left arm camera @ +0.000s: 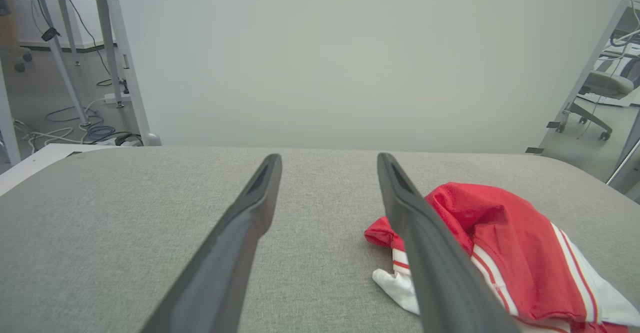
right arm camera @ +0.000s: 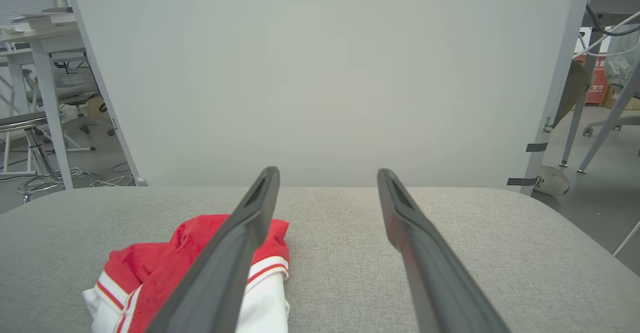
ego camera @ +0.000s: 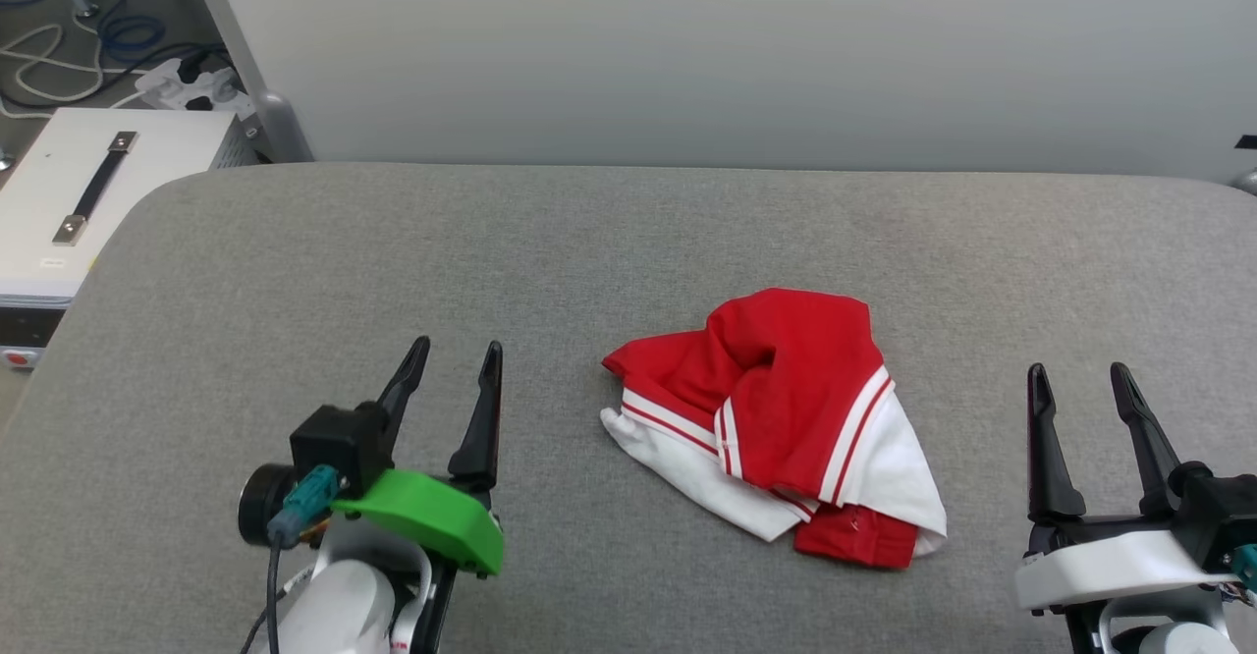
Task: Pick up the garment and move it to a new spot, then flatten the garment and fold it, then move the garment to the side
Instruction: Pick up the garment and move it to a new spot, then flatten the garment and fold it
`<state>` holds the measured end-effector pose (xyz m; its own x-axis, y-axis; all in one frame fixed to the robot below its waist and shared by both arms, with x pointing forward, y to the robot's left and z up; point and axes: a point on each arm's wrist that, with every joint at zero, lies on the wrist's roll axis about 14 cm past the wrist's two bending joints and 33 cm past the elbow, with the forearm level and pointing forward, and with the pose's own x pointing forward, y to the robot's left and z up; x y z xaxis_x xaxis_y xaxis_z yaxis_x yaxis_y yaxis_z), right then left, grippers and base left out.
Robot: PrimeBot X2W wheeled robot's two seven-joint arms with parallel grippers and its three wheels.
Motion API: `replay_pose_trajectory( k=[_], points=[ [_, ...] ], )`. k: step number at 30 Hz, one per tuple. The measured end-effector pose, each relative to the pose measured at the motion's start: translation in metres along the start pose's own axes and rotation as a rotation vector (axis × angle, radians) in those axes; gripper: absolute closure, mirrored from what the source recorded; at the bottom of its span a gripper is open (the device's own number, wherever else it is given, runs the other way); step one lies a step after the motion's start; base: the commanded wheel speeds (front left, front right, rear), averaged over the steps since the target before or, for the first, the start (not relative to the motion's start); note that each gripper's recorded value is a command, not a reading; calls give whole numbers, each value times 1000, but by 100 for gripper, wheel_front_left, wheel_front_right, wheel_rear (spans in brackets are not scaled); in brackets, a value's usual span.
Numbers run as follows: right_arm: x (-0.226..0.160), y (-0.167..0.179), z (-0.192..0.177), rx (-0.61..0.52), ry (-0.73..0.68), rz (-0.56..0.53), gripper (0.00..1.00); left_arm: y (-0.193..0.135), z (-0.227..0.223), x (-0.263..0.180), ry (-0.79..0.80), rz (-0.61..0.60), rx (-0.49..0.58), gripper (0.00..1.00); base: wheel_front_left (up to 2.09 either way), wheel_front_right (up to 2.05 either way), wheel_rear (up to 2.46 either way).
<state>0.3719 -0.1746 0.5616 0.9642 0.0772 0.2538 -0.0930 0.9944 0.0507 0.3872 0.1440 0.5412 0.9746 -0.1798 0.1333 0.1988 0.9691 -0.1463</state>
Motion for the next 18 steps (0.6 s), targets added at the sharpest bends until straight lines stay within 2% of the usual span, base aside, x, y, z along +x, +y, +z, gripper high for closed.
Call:
replay_pose_trajectory(
  k=[4, 10, 18],
  points=[
    [0, 5, 4, 1, -13, 14, 0, 10, 0, -20, -19, 68, -13, 0, 0, 0, 0],
    [-4, 3, 0, 0, 1, 9, 0, 11, -6, -33, -23, 98, -30, 0, 0, 0, 0],
    [-5, 1, -3, -2, 13, 3, 0, 4, -15, -32, -7, 82, -39, 0, 0, 0, 0]
  ],
)
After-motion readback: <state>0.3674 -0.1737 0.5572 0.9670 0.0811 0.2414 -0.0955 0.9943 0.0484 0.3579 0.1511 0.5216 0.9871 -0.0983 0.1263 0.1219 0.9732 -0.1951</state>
